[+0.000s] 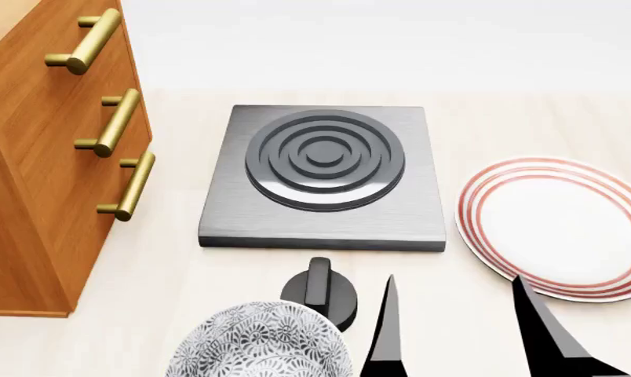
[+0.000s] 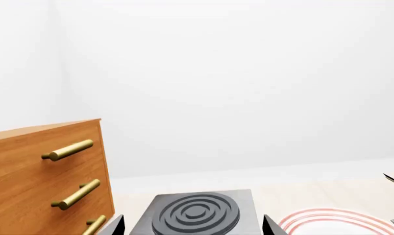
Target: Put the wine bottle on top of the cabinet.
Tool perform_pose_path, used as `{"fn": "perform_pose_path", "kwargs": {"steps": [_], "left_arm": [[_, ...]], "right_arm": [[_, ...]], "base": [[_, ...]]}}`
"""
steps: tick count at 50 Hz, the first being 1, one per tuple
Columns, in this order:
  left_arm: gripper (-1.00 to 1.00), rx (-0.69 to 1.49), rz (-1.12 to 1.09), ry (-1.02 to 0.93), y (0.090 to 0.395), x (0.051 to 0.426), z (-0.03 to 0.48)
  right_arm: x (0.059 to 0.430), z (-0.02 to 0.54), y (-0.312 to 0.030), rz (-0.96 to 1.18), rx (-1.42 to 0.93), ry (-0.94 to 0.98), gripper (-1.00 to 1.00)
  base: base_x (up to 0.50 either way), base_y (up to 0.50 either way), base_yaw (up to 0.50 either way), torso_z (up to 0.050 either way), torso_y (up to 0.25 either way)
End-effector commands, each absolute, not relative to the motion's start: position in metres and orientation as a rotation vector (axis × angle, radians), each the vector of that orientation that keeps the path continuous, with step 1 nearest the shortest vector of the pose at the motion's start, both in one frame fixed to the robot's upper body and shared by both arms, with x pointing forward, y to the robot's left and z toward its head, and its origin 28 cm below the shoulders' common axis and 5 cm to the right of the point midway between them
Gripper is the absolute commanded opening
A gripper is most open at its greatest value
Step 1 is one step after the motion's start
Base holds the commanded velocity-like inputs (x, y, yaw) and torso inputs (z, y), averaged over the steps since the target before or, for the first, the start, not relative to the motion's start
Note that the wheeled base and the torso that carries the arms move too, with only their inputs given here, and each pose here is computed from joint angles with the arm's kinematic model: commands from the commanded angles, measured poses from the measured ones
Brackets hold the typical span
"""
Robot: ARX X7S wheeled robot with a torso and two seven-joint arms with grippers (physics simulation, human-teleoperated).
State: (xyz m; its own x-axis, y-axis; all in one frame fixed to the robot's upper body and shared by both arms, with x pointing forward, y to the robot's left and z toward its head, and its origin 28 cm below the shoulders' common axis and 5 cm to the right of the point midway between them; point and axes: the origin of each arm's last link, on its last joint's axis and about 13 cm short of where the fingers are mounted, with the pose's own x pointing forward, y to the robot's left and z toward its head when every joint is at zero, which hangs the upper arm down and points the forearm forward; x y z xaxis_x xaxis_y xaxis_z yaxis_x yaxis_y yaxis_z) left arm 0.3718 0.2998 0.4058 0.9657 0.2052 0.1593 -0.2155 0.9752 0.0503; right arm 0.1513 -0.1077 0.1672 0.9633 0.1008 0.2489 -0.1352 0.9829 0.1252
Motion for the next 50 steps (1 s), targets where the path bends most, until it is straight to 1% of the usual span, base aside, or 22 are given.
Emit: {"fn": "perform_pose_path", "kwargs": {"steps": [1,11,22,37,50], "left_arm": [[-1.00,-0.036,0.190,-0.106,0.298,0.373,0.389],[-1.00,-0.043,0.198,-0.048,0.301,0.375,0.370],[-1.00,-0.053,0.180,-0.032,0.298,0.381,0.350],[-1.00,-0.084,0.182,0.013,0.298,0.391,0.311],[-1.00,-0.105,0.189,0.033,0.300,0.388,0.296]], "right_arm": [[0.154,0.169,-0.109,0.094,0.150,-0.278,1.00],[0.153,0.170,-0.109,0.094,0.150,-0.278,1.00],[0.153,0.170,-0.110,0.092,0.151,-0.278,1.00],[0.154,0.169,-0.108,0.100,0.149,-0.275,1.00],[0.153,0.170,-0.108,0.099,0.148,-0.273,1.00]], "base": [[0.00,0.00,0.00,0.000,0.000],[0.00,0.00,0.00,0.001,0.001],[0.00,0.00,0.00,0.000,0.001],[0.00,0.00,0.00,0.000,0.001],[0.00,0.00,0.00,0.000,0.000]]}}
